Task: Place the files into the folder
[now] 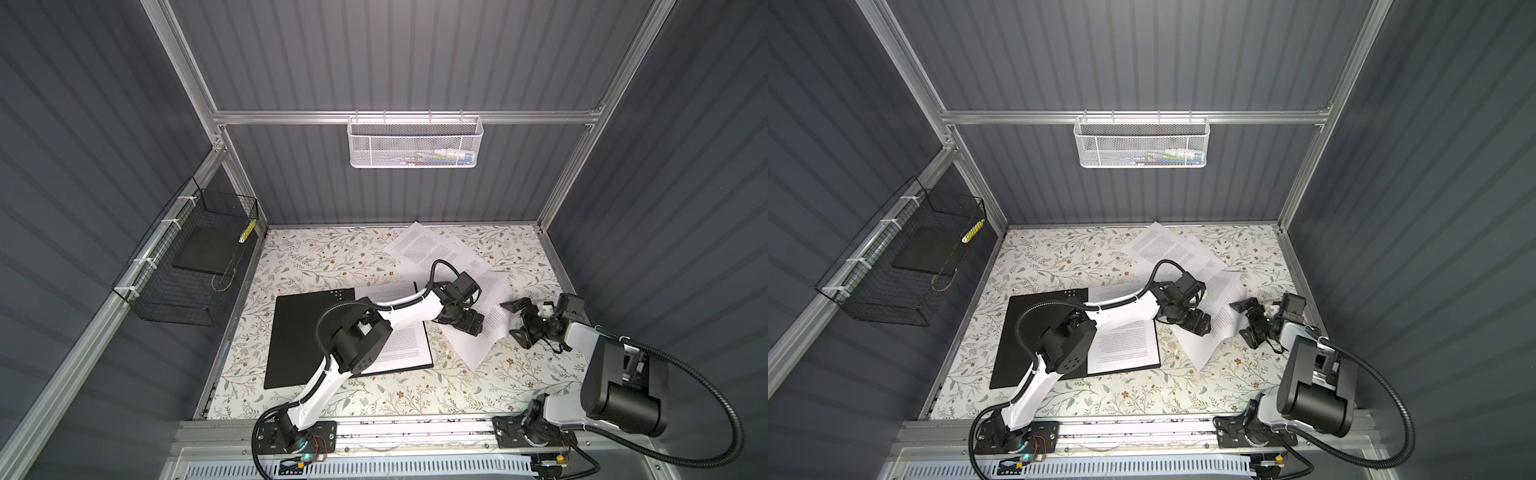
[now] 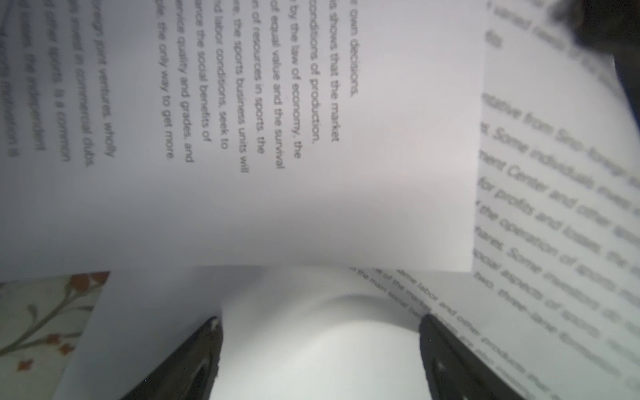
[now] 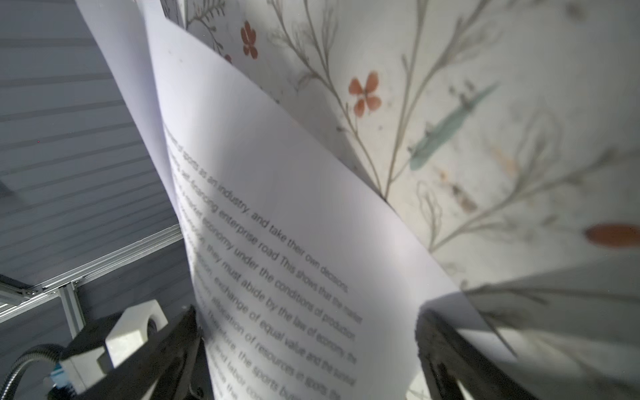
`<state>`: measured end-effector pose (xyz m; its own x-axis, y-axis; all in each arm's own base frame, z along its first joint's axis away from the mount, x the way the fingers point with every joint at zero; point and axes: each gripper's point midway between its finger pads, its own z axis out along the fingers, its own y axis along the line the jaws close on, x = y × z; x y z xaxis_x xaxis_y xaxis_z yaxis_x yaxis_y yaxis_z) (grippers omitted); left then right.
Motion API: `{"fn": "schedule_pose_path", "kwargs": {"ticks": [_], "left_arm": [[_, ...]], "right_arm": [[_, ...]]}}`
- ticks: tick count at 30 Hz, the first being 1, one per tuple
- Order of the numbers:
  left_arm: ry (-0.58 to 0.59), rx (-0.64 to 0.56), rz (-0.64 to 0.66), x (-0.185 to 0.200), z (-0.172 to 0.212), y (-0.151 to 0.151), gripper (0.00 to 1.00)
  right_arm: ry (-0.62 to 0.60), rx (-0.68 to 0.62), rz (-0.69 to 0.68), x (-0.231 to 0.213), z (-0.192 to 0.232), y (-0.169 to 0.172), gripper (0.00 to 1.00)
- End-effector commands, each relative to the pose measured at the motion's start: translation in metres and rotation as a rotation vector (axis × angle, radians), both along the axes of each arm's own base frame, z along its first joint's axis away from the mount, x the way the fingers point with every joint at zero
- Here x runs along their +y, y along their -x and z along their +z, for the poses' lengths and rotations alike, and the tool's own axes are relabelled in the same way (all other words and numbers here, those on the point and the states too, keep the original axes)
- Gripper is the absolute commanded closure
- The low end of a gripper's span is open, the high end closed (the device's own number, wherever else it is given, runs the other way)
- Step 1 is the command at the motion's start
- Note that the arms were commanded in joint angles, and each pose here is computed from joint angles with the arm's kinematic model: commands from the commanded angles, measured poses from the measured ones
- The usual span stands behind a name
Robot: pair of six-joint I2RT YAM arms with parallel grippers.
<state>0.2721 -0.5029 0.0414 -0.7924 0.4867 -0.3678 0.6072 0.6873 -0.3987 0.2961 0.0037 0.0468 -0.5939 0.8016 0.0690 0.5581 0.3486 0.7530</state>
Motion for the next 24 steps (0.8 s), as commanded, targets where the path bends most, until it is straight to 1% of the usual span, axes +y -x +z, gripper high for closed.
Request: {"fn": "schedule_pose_path", "kwargs": {"ticks": [1, 10, 17, 24], "left_arm": [[-0.185, 0.129, 0.019, 0.031, -0.072, 0.023, 0.10], [-0.204, 0.146, 0.033, 0.036, -0.083, 0.023, 0.10], [-0.232, 0.154, 0.077, 0.048, -0.094, 0.019, 0.10], [-0.247, 0.156, 0.103, 0.054, -0.099, 0.016, 0.10]], "right_arm": [[-0.066, 0.080, -0.005, 0.014, -0.006, 0.020, 0.01], [-0.118, 0.046, -0.022, 0.024, 0.012, 0.025, 0.01], [-0.081, 0.043, -0.016, 0.034, 0.023, 0.030, 0.01], [-0.024, 0.053, -0.082, 0.030, 0.017, 0.043, 0.01]]}}
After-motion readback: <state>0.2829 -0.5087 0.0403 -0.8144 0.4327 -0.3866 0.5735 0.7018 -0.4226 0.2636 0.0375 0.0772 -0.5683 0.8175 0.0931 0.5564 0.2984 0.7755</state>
